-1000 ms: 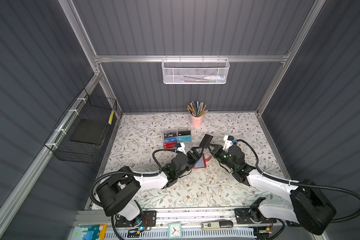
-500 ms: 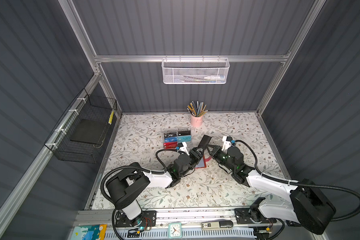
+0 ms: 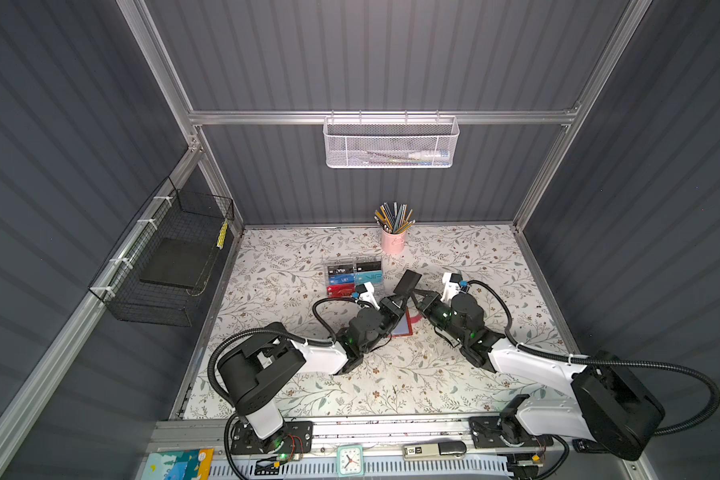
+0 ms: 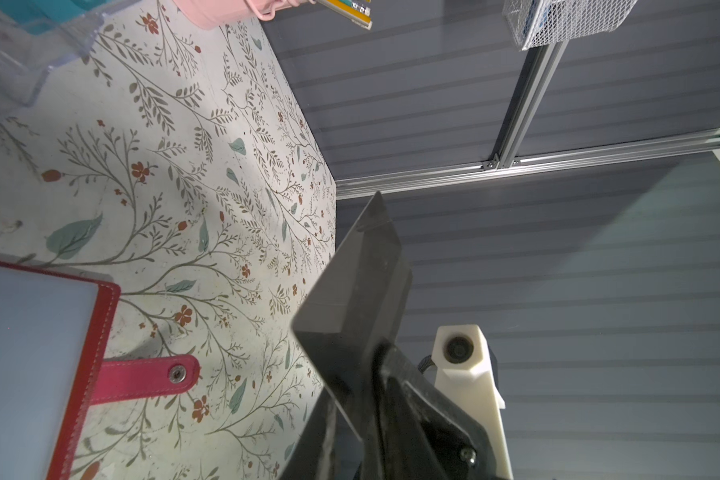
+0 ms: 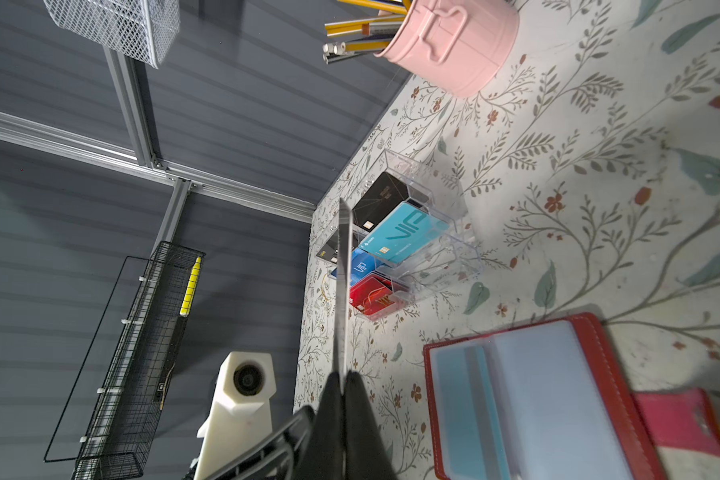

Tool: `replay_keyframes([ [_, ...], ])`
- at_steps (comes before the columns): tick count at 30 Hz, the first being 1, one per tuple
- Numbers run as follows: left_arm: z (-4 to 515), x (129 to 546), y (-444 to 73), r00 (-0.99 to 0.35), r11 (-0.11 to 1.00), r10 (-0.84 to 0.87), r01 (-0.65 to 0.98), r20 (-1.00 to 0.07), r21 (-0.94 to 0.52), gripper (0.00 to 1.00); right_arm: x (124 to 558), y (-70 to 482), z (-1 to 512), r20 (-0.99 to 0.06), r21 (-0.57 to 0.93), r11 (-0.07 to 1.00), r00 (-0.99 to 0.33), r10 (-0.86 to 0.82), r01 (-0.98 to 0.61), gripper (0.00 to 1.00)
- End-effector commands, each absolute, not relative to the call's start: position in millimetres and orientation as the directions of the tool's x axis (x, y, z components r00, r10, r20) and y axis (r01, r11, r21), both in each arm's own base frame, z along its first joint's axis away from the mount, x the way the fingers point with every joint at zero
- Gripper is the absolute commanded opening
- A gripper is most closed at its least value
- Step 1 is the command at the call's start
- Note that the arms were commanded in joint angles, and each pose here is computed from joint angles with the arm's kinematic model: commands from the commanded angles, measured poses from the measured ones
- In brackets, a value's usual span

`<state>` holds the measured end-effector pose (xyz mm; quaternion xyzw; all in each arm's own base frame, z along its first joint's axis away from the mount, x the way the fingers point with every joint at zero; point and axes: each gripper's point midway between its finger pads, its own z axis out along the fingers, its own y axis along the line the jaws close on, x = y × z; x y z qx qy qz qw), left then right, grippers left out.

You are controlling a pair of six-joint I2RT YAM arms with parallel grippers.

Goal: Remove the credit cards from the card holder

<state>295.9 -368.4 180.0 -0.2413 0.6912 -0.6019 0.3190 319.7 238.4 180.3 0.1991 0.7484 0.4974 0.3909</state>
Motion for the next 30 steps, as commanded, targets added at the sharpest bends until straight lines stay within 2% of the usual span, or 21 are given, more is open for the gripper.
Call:
replay_keyframes([
  [1, 197.9, 298.4, -370.4, -0.660, 0.117, -0.736, 0.096, -0.151, -0.988, 0.19, 321.0, 241.5, 179.6, -0.393, 0.897, 0.432, -0.614, 0.685, -0.092, 0.00],
  [6, 197.2, 299.1, -369.3, -0.654, 0.126, -0.740, 0.098, -0.159, -0.987, 0.18, 321.9, 243.0, 179.7, -0.392, 0.898, 0.430, -0.615, 0.684, -0.093, 0.00],
  [10, 195.3, 300.5, -372.3, -0.655, 0.131, -0.738, 0.097, -0.162, -0.987, 0.04, 322.4, 245.8, 178.0, -0.392, 0.897, 0.431, -0.621, 0.679, -0.095, 0.00],
  [19, 193.4, 301.1, -372.7, -0.656, 0.135, -0.737, 0.095, -0.164, -0.986, 0.00, 321.4, 247.1, 175.8, -0.390, 0.899, 0.427, -0.625, 0.676, -0.099, 0.08],
  [26, 183.1, 303.6, -358.1, -0.670, 0.203, -0.718, 0.060, -0.190, -0.977, 0.00, 316.6, 236.0, 175.9, -0.401, 0.893, 0.439, -0.607, 0.686, -0.094, 0.28],
  [30, 169.0, 308.1, -333.2, -0.695, 0.288, -0.691, -0.010, -0.200, -0.958, 0.00, 312.2, 219.9, 175.0, -0.443, 0.866, 0.492, -0.590, 0.675, -0.088, 0.42],
])
